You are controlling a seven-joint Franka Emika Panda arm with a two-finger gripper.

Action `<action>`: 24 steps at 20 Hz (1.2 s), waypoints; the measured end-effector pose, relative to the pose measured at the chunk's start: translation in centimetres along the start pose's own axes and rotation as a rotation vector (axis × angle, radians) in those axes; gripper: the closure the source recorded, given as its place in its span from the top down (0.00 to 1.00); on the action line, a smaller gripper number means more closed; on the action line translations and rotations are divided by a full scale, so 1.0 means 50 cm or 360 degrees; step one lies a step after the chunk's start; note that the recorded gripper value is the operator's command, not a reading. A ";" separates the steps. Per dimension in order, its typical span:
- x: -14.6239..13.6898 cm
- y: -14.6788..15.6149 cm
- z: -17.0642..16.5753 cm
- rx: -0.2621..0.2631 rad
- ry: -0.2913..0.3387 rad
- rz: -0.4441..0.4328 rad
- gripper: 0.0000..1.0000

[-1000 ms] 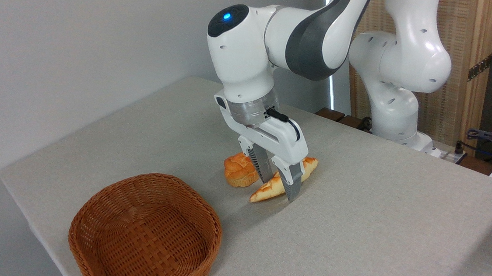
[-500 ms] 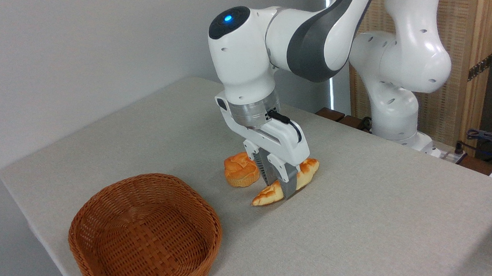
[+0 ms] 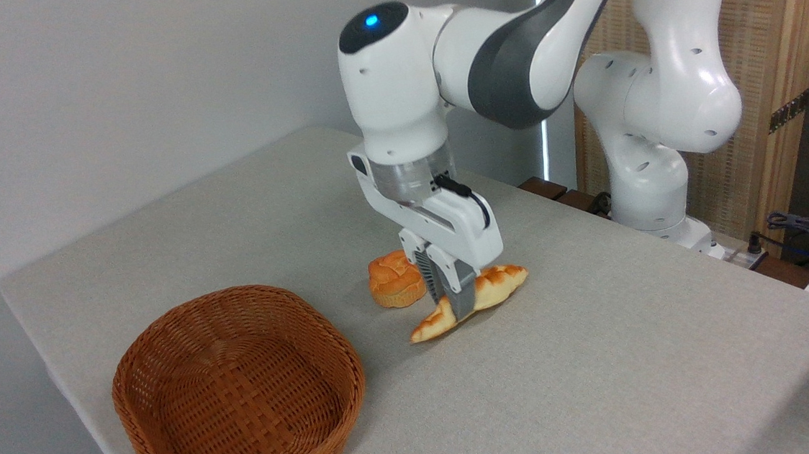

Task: Put bread into the basket
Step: 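Lift the braided loaf and carry it over the wicker basket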

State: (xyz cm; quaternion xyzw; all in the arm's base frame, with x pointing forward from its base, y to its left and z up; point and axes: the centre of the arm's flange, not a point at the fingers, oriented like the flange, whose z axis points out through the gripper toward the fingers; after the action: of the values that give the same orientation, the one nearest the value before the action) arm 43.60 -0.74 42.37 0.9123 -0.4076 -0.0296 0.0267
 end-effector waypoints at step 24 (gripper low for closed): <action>0.259 -0.304 -0.185 0.0009 0.0368 -0.0364 1.00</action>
State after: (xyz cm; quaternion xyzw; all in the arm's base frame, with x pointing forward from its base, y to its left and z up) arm 64.23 -0.03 50.05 0.9501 -0.2955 0.0740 0.0673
